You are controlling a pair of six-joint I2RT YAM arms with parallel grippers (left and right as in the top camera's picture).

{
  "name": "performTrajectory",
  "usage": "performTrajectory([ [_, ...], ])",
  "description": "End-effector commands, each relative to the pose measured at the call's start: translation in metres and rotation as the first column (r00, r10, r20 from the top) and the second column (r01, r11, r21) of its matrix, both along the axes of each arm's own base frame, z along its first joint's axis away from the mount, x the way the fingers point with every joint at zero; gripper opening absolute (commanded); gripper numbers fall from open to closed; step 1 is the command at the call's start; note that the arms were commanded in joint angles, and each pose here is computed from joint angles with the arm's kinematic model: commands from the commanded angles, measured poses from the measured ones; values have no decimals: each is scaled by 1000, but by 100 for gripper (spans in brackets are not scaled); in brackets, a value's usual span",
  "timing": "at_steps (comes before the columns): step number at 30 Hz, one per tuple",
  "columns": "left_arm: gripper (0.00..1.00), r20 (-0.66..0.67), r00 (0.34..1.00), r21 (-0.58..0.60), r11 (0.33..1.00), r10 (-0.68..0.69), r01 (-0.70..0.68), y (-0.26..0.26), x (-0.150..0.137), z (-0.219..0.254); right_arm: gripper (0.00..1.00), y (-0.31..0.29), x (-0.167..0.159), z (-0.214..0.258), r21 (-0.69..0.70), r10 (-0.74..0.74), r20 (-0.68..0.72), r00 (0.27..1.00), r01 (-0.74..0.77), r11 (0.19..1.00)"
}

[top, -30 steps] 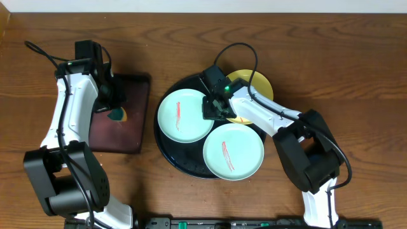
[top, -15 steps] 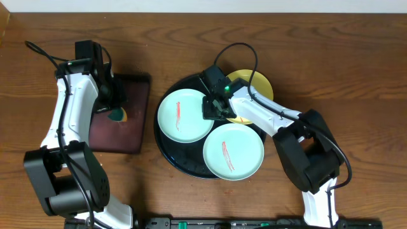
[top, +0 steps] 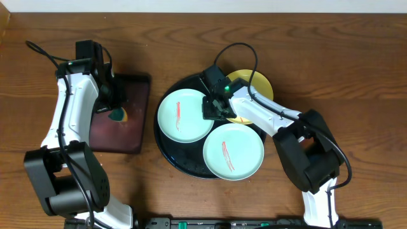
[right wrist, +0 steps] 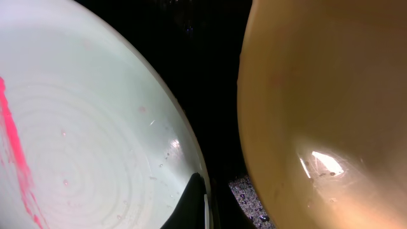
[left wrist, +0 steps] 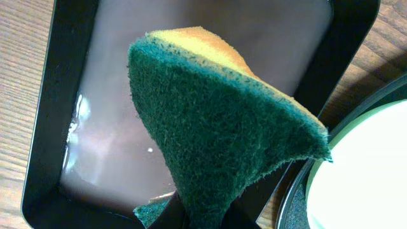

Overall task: Clean dirty plates on tray and stack at the side
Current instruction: 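Lift the sponge with the left gripper and carry it to the left green plate, then scrub the left green plate with the sponge in the left gripper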

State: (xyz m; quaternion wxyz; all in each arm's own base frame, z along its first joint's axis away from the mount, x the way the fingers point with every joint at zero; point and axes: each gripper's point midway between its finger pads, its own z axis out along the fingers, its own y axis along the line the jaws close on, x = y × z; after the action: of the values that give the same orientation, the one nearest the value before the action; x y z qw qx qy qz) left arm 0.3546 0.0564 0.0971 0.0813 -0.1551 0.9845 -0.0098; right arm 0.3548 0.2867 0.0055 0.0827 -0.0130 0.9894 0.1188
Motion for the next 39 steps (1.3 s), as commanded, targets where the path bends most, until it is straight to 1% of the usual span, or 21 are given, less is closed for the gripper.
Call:
performTrajectory([
  [1, 7, 9, 1000, -10, 1000, 2, -2, -2, 3, 4, 1, 5, -9, -13, -7, 38, -31, 999, -39, 999],
  [4, 7, 13, 1000, -35, 999, 0, 1, -6, 3, 4, 1, 5, -9, -13, -7, 38, -31, 999, -39, 999],
  [8, 7, 25, 1000, -102, 995, -14, 17, -21, 5, 5, 1, 5, -9, -13, -6, 38, -32, 999, -39, 999],
  [10, 7, 23, 1000, -122, 993, 0, 3, -29, 6, 5, 1, 5, -9, -13, -6, 38, -32, 999, -39, 999],
  [16, 8, 19, 999, -143, 989, 27, -24, -62, 10, 5, 1, 6, -9, -13, -6, 39, -32, 999, -39, 999],
  [21, 8, 52, 999, -155, 988, -17, 25, -100, 17, 3, 1, 5, -9, -13, -6, 39, -32, 999, -39, 999],
  [25, 7, 61, 997, -165, 985, -44, 53, -127, 19, -9, 1, 5, -9, -13, -6, 39, -33, 999, -39, 999],
  [33, 7, -38, 990, -158, 979, -137, 129, -163, 8, -51, 1, 5, -10, -13, -9, 38, -36, 999, -39, 999],
  [39, 7, -135, 976, -144, 978, -169, 149, -173, -4, -84, 1, 4, -11, -13, -11, 38, -38, 999, -39, 999],
])
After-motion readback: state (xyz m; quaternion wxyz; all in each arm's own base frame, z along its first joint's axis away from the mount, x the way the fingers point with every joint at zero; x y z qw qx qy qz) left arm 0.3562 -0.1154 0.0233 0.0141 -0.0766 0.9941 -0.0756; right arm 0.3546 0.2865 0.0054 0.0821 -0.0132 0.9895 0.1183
